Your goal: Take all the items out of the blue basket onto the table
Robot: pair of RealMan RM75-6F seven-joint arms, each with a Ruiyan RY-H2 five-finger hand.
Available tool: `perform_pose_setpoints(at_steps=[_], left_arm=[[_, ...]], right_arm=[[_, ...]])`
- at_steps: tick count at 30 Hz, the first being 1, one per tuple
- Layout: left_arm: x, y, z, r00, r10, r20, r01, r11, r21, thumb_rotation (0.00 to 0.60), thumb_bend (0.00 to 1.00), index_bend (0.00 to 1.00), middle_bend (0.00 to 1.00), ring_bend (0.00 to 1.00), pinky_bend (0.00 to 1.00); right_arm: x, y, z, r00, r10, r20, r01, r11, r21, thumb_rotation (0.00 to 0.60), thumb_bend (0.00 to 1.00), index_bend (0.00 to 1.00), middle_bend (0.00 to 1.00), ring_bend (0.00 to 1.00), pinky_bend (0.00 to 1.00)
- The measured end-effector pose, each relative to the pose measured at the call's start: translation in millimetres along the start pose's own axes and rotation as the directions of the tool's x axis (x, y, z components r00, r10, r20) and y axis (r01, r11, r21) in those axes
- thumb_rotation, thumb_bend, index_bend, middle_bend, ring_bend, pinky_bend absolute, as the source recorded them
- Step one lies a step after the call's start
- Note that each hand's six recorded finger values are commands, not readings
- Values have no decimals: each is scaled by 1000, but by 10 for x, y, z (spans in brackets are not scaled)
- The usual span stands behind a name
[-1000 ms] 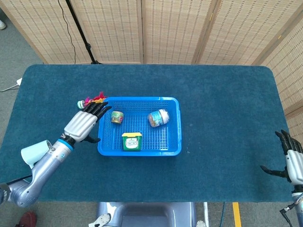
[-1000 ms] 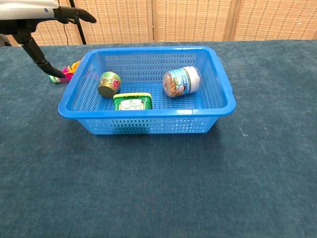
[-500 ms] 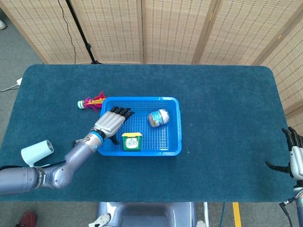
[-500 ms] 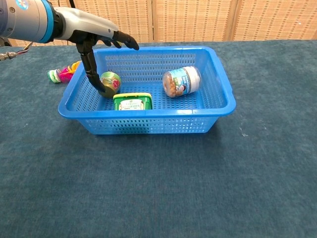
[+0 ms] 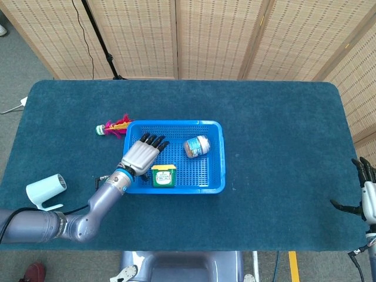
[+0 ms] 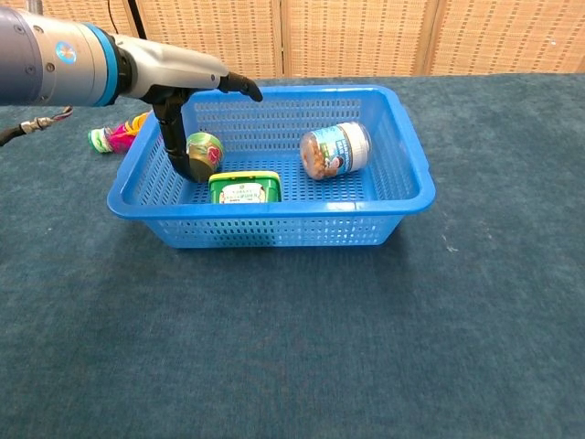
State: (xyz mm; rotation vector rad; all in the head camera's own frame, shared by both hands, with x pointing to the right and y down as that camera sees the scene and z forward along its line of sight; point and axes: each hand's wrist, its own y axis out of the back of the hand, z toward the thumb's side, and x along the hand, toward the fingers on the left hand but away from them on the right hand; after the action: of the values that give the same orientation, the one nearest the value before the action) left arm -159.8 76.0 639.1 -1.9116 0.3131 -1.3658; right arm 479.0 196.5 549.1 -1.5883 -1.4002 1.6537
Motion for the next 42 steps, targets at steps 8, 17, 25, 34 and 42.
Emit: perform_pose_setpoints(at_steps=[8, 17, 25, 34, 42], left_arm=[[52, -105, 123, 998, 58, 36, -58, 998, -6, 600, 76, 0, 0, 0, 0], [214, -215, 103, 997, 74, 10, -74, 997, -14, 600, 77, 0, 0, 0, 0], [420, -179, 126, 992, 127, 5, -127, 992, -24, 600, 76, 0, 0, 0, 0], [655, -99, 119, 986, 165, -13, -165, 986, -30, 600, 77, 0, 0, 0, 0], [851, 268, 113, 962, 273, -26, -274, 960, -58, 600, 76, 0, 0, 0, 0]], right_arm=[[18, 24, 6, 1000, 3, -10, -3, 1000, -13, 600, 0, 0, 0, 0, 0], [5, 22, -16, 1000, 13, -5, -13, 1000, -20, 600, 0, 0, 0, 0, 0], [-31, 5, -54, 1000, 23, 12, -23, 1000, -20, 600, 0, 0, 0, 0, 0], [-50, -11, -77, 999, 29, 26, -28, 999, -16, 600, 0, 0, 0, 0, 0], [-42, 4, -77, 999, 20, 30, -19, 1000, -17, 600, 0, 0, 0, 0, 0]])
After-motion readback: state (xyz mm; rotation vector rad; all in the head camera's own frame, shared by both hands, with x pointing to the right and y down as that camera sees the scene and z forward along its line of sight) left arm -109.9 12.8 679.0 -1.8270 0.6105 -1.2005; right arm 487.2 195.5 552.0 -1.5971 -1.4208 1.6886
